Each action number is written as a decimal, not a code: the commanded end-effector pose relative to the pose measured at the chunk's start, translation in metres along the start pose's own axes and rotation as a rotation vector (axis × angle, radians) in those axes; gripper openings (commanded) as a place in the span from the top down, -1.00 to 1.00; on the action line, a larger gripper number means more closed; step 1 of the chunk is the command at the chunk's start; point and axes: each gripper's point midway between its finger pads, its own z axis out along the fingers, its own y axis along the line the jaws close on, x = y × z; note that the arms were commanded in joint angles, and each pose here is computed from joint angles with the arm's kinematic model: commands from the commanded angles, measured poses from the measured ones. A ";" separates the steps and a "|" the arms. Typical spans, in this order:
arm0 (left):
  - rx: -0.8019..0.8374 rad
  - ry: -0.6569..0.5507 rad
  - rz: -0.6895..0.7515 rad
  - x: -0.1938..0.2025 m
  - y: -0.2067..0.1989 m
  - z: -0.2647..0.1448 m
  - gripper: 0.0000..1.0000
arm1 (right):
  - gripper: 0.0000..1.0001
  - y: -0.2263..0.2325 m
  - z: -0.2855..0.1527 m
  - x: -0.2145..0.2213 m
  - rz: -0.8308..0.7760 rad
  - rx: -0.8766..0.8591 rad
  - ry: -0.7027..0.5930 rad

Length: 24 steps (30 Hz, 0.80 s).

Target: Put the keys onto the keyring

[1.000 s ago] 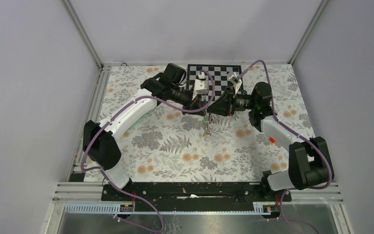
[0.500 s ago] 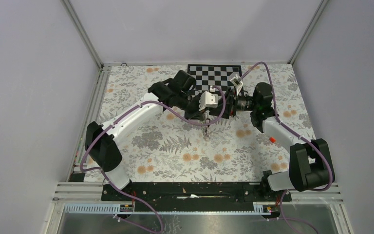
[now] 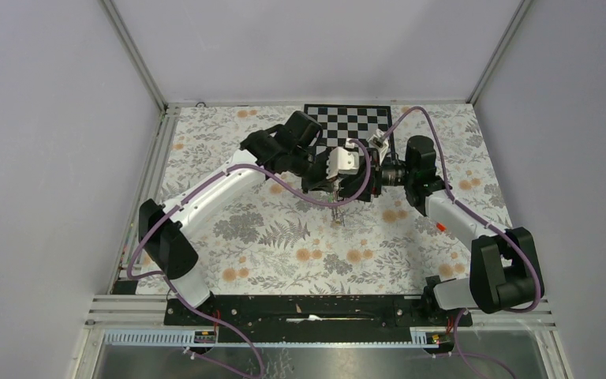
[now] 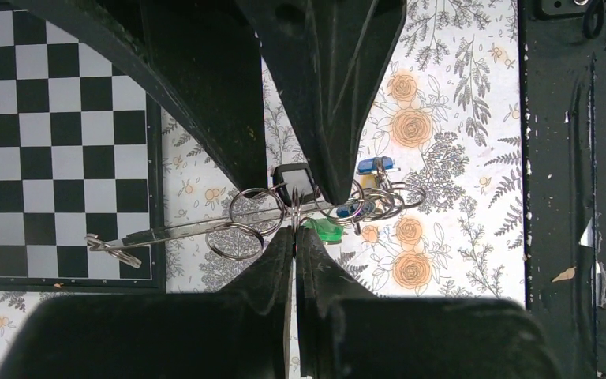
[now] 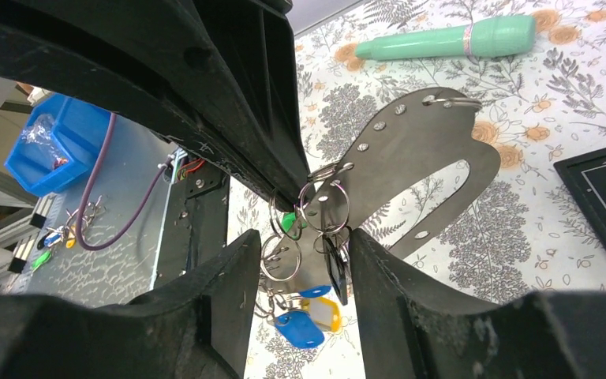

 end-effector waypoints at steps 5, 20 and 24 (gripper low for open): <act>-0.013 -0.053 0.034 -0.023 0.005 -0.006 1.00 | -0.03 0.016 0.002 -0.014 -0.103 -0.035 0.002; 0.028 -0.051 0.007 -0.019 0.000 0.001 1.00 | 0.01 0.024 -0.004 -0.027 -0.118 -0.043 -0.003; 0.043 -0.062 0.001 -0.021 -0.002 -0.002 1.00 | 0.01 0.012 -0.007 -0.023 -0.144 0.027 0.025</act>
